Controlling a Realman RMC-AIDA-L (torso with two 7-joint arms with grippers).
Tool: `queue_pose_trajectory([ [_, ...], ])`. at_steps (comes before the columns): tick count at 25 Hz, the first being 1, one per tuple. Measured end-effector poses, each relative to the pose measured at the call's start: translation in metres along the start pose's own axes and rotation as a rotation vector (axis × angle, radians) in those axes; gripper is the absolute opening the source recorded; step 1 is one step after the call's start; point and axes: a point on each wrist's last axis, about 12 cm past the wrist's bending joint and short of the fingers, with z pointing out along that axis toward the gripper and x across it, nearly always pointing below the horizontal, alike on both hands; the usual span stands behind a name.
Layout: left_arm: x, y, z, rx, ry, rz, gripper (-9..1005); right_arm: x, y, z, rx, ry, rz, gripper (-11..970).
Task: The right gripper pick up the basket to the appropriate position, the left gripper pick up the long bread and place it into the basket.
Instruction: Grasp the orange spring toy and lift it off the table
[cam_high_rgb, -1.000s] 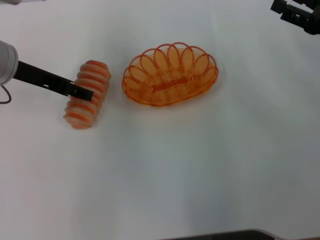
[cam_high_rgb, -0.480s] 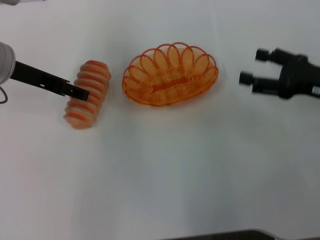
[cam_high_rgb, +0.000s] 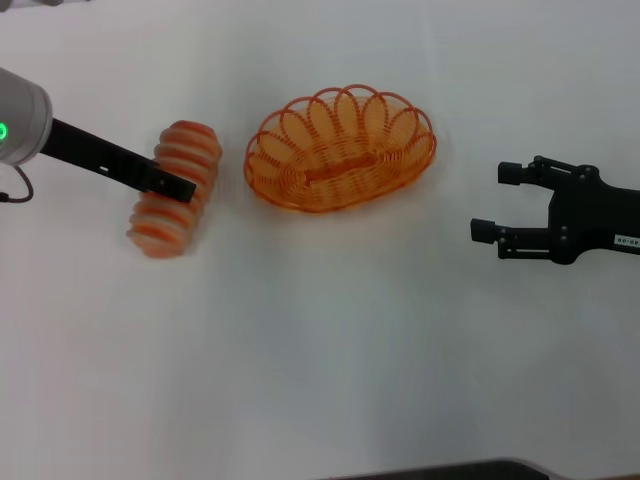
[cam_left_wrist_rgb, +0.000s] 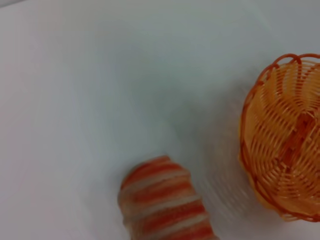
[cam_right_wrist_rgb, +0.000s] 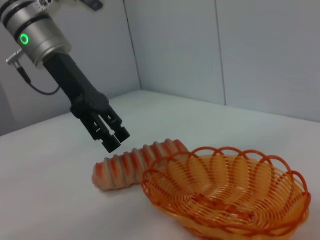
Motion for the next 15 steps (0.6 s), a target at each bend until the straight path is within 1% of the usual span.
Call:
queue_pose_trajectory([
  [6, -0.0049, -0.0038, 0.0012, -0.001, 0.005, -0.025, 811, 0.0006, -0.0004, -0.0009, 0.002, 0.009, -0.005, 943],
  [11, -0.0023, -0.0035, 0.0027, -0.011, 0.022, -0.041, 810, 0.0034, 0.0008, -0.0005, -0.01, 0.036, -0.018, 943],
  [15, -0.0017, -0.0031, 0.0024, -0.016, 0.023, -0.075, 810, 0.0036, 0.0011, 0.0007, -0.011, 0.039, -0.02, 943],
])
